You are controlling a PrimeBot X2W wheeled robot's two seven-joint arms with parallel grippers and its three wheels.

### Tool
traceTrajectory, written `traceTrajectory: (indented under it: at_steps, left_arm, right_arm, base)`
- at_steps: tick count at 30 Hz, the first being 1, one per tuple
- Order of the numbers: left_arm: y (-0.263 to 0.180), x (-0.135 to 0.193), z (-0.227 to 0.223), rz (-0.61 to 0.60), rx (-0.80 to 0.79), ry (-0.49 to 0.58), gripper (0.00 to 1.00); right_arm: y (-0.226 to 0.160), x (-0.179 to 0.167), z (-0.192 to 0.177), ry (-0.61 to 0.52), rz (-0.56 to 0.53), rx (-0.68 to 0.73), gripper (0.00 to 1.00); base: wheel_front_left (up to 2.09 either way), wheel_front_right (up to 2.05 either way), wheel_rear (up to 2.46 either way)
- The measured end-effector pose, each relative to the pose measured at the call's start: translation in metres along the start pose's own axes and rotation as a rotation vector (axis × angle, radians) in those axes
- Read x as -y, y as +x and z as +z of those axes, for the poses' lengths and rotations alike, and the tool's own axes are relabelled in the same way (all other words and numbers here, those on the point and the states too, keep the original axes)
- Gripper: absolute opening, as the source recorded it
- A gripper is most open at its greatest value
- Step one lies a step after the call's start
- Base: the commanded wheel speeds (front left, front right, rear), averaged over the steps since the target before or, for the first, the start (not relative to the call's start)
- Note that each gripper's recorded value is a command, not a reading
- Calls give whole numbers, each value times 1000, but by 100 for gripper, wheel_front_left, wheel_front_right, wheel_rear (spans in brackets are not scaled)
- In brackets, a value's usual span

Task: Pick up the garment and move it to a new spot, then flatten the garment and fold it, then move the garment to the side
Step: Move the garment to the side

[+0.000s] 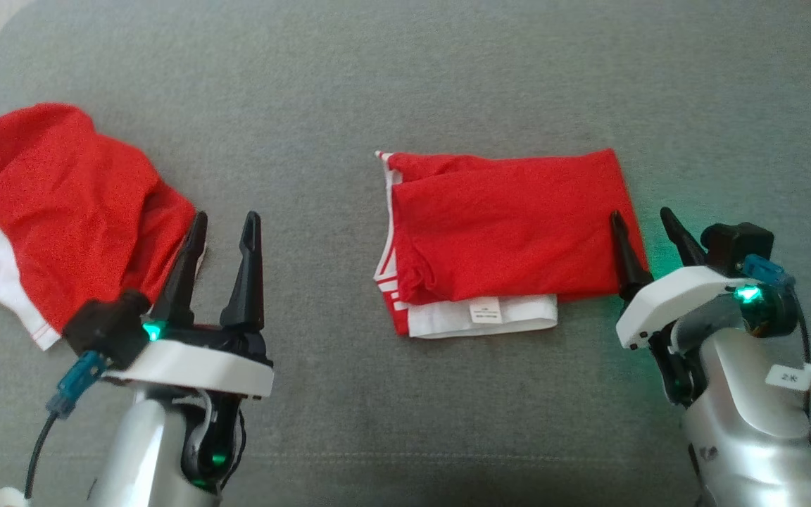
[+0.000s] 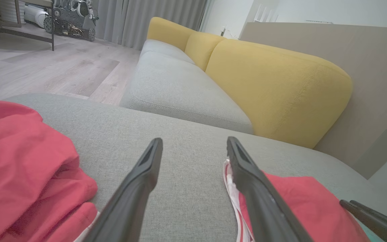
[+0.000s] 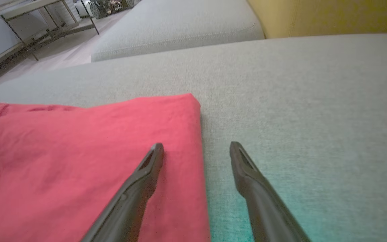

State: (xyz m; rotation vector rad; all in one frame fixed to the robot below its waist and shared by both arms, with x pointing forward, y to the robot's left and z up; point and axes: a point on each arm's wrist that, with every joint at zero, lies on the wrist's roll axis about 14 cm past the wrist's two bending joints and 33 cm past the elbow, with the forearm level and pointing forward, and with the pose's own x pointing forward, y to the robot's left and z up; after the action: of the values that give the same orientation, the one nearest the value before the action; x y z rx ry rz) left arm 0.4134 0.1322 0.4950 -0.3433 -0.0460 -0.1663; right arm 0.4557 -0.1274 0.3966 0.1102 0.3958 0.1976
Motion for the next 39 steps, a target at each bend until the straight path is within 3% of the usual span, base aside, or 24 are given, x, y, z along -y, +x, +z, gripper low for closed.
traceTrajectory:
  at_steps: [10,11,12,17,27,33,39]
  left_arm:
    - [0,-16,-1,47,-2,0,100]
    - [0,-16,-1,47,-2,0,100]
    - [0,-17,-1,48,-2,0,100]
    - [2,-15,0,43,3,-2,100]
    - [18,4,-5,-19,1,-20,100]
    - [51,20,-6,-94,24,-27,100]
    - [75,40,-27,-182,-11,-47,100]
  right_arm:
    - [20,-17,-30,12,52,-141,100]
    - [20,-17,-30,12,52,-141,44]
    - [21,-19,-29,14,57,-141,0]
    - [19,-19,-24,-14,70,-120,0]
    - [18,35,38,-338,12,71,0]
    - [27,82,77,-463,-68,123,0]
    - [25,143,108,-480,-208,138,0]
  base:
    - [0,0,0]
    - [0,0,0]
    - [0,0,0]
    - [0,0,0]
    - [0,0,0]
    - [0,0,0]
    - [0,0,0]
